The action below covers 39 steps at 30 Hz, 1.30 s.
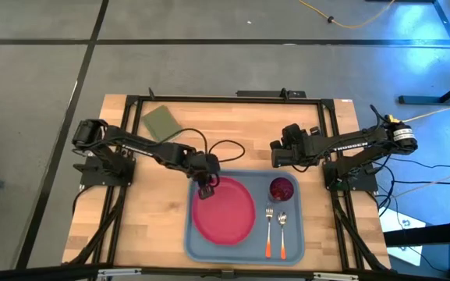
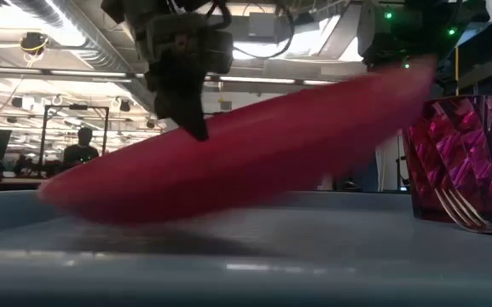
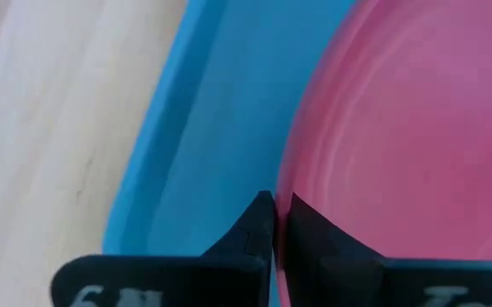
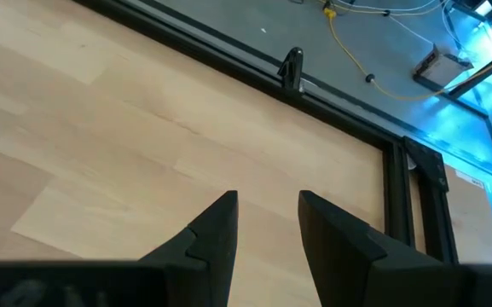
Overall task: Pick and place plate/cup/fork/spoon on tray
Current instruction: Put the pink plate on the blue serving tray to the left of the orange fork
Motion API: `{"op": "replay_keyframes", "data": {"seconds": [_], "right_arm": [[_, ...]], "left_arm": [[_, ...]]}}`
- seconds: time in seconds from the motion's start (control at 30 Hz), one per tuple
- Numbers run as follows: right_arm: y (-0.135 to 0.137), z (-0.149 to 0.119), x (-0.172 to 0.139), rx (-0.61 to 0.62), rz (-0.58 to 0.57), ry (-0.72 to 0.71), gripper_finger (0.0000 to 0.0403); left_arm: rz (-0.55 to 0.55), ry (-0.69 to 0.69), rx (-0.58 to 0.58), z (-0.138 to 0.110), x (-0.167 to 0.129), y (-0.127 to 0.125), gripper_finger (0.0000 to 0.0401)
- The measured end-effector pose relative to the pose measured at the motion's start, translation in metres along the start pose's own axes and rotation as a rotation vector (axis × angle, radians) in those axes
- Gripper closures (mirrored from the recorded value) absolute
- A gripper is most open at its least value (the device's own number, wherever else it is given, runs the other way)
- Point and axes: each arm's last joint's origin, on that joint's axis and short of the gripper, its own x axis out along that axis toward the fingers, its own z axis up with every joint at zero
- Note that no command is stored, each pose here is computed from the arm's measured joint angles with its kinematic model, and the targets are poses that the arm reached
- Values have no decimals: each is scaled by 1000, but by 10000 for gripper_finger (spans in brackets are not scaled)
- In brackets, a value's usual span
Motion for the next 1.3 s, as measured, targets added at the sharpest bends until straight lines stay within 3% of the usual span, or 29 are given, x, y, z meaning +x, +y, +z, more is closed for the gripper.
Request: {"op": "replay_keyframes", "data": {"seconds": [0.33,0.8,1.3], "right_arm": [[0,0,0,-7,-4,-7,272],[0,0,0,-13,-2,6,272],[-1,-1,0,-37,5,24,271]], "left_arm": [[-23,-31,18,1,1,-7,397],[-64,18,-51,-3,29,-10,397],[-55,32,-86,-3,29,-7,393]]}}
